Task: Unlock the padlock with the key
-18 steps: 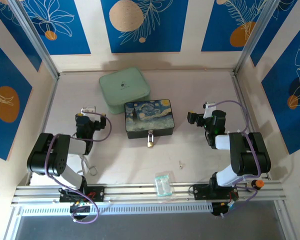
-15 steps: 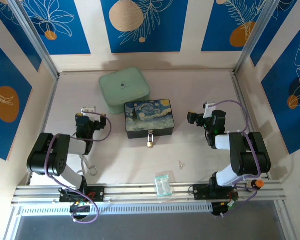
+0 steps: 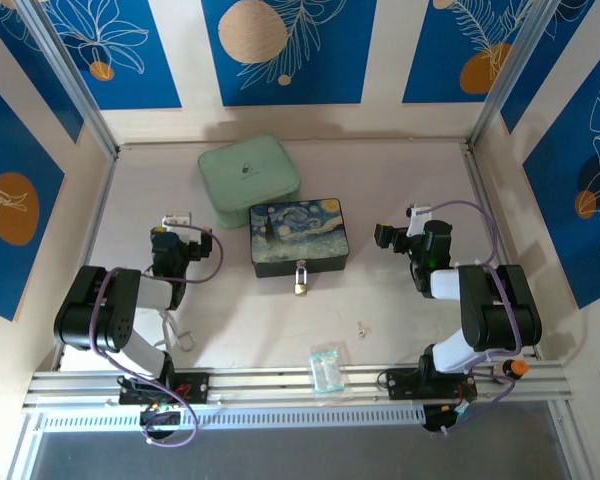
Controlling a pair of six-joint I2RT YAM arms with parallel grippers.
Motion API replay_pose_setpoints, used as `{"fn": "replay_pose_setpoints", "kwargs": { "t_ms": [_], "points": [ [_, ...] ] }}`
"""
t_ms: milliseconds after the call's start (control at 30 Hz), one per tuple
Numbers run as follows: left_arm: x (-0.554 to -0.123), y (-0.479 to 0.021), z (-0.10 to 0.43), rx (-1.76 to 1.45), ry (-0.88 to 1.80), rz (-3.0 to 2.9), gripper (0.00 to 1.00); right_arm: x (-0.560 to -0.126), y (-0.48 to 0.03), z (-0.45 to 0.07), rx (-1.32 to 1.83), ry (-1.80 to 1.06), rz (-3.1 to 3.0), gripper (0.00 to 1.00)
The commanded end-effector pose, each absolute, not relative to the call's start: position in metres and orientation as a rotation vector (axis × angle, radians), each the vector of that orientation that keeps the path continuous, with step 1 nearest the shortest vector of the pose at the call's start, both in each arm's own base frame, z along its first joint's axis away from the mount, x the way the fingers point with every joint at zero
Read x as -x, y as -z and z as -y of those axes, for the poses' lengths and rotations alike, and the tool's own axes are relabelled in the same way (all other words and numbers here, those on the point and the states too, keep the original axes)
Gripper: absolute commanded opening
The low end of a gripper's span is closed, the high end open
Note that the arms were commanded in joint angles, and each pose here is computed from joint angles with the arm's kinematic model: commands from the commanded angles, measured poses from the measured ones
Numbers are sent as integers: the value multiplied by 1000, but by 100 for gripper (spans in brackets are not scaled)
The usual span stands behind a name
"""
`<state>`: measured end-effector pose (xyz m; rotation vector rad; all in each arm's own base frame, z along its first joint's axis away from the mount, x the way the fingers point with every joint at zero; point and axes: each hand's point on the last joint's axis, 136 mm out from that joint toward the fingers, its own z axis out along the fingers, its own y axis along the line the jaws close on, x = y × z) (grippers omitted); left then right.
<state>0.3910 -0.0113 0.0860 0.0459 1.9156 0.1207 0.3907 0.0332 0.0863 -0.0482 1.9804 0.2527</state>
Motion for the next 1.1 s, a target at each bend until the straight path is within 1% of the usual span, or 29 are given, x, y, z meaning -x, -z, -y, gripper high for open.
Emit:
{"fn": "replay_pose_setpoints", "kwargs": {
  "t_ms": [0,667,800,900,1067],
  "points": [
    [-395,-94,11,-39,-103,-1889,99,-396,-96,-34,73,-251,-1953,99],
    [-395,-94,11,-42,-102,-1890,99,-396,-96,-33,71,-250,-1952,99],
    [-392,-97,25,-122,-48,-1874,99,-395,-98,-35,83,-261,-1952,99],
    [-387,-108,20,-95,-75,-1848,99,-393,-109,-38,97,-272,-1948,99],
    [-376,-142,12,-39,-103,-1828,99,-381,-140,-46,135,-286,-1928,99]
  ]
}}
